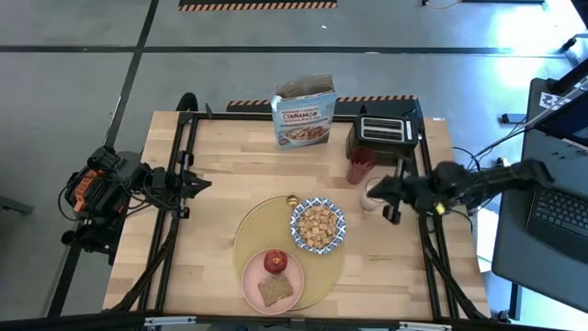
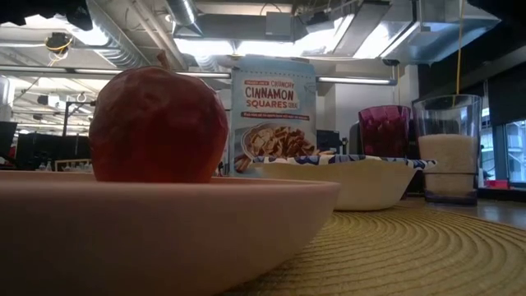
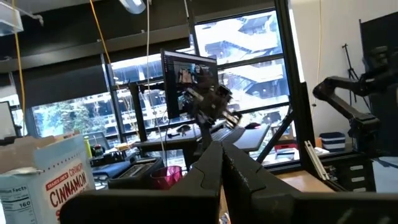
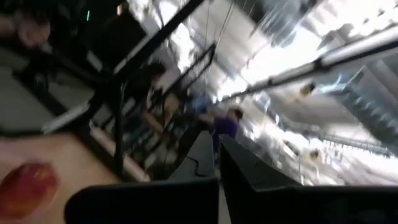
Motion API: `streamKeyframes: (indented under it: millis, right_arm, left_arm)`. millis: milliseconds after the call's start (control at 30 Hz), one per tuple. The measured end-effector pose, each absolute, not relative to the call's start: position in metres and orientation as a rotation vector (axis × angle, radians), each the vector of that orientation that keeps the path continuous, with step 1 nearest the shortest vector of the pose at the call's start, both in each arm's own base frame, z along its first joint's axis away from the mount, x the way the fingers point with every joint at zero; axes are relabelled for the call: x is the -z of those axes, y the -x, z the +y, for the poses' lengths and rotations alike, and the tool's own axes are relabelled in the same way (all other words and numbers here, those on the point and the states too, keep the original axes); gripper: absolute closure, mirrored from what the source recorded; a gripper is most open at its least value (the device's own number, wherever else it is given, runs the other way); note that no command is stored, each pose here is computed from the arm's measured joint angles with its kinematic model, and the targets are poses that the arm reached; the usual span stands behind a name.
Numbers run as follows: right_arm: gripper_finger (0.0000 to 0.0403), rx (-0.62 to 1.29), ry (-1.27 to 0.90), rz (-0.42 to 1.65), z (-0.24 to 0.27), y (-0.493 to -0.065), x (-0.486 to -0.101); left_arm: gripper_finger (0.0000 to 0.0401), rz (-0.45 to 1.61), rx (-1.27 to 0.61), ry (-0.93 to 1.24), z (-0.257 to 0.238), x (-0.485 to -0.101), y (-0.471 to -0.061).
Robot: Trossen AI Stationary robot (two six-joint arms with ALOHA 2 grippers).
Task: Arrange a breakfast setting
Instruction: Return to Home Position
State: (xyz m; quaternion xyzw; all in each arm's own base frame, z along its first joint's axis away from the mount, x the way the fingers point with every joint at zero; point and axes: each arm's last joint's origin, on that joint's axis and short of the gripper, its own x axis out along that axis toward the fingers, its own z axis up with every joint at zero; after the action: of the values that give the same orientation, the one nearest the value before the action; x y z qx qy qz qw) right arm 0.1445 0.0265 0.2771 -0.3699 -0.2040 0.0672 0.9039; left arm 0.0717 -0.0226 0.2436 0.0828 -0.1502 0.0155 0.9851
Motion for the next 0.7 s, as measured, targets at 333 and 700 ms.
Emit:
streamKeyframes:
  millis: [333,700]
  right_arm:
    - [0.0403,-0.058,0.775,-0.493,-0.002,-0.088,-0.301]
    - [0.0403,-0.058,0.686,-0.432,0.004,-0.052,-0.288]
  left_arm:
    - [0.0401,-0.273,-0.016,-0.146,-0.023,-0.241,-0.073]
    - [0.0401,-0.187,-0.050,-0.136,-0.024,-0.223,-0.077]
